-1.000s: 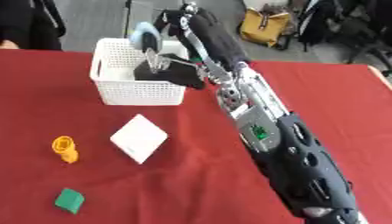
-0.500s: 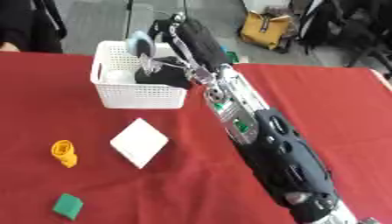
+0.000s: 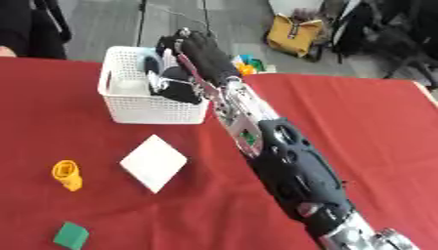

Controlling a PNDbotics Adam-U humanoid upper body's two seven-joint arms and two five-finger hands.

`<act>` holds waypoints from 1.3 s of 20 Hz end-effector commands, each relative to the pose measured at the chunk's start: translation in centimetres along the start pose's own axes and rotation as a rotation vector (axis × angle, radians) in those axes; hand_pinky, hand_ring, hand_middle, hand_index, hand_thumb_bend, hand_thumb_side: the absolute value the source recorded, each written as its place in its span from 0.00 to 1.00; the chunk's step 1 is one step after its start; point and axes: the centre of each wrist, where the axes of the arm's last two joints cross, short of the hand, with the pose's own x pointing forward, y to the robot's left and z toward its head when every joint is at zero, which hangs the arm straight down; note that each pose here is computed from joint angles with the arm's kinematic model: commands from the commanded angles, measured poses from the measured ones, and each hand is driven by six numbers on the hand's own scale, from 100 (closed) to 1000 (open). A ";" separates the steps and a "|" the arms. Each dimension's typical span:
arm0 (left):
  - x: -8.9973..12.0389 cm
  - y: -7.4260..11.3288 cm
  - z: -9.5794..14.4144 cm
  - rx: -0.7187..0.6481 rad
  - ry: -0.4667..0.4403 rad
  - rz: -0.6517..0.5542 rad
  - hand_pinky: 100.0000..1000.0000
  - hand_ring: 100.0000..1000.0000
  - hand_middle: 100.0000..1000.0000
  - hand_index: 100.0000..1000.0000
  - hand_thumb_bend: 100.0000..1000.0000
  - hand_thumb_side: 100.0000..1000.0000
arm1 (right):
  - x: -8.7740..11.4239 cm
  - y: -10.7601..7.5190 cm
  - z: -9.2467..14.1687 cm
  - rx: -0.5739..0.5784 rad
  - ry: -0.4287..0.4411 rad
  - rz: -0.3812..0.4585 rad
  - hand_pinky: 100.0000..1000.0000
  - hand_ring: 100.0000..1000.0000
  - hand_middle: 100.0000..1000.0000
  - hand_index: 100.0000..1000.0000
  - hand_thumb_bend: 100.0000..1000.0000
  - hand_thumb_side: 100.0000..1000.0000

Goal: Pick up objects on the table and place them in the box.

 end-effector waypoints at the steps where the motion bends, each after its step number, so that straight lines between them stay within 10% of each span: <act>1: 0.5 -0.1 -0.6 -0.007 -0.031 0.010 0.26 0.38 0.50 0.68 0.00 0.86 | -1.2 -1.1 -0.6 -0.022 -0.030 0.074 0.15 0.52 0.00 0.37 0.00 0.44; 10: 0.6 -0.3 -0.9 -0.022 -0.042 0.026 0.26 0.38 0.50 0.68 0.00 0.87 | -2.8 -0.2 -0.4 -0.055 -0.031 0.163 0.17 0.53 0.07 0.28 0.00 0.47; 13: 0.6 -0.3 -0.9 -0.023 -0.042 0.027 0.26 0.38 0.50 0.68 0.00 0.87 | -2.7 -0.1 -0.5 -0.049 -0.054 0.175 0.22 0.57 0.11 0.49 0.03 0.62; 26: 0.5 -0.4 -0.8 -0.026 -0.036 0.029 0.26 0.39 0.50 0.68 0.00 0.87 | -2.0 -1.5 -1.3 -0.063 -0.095 0.166 0.24 0.59 0.10 0.61 0.14 0.71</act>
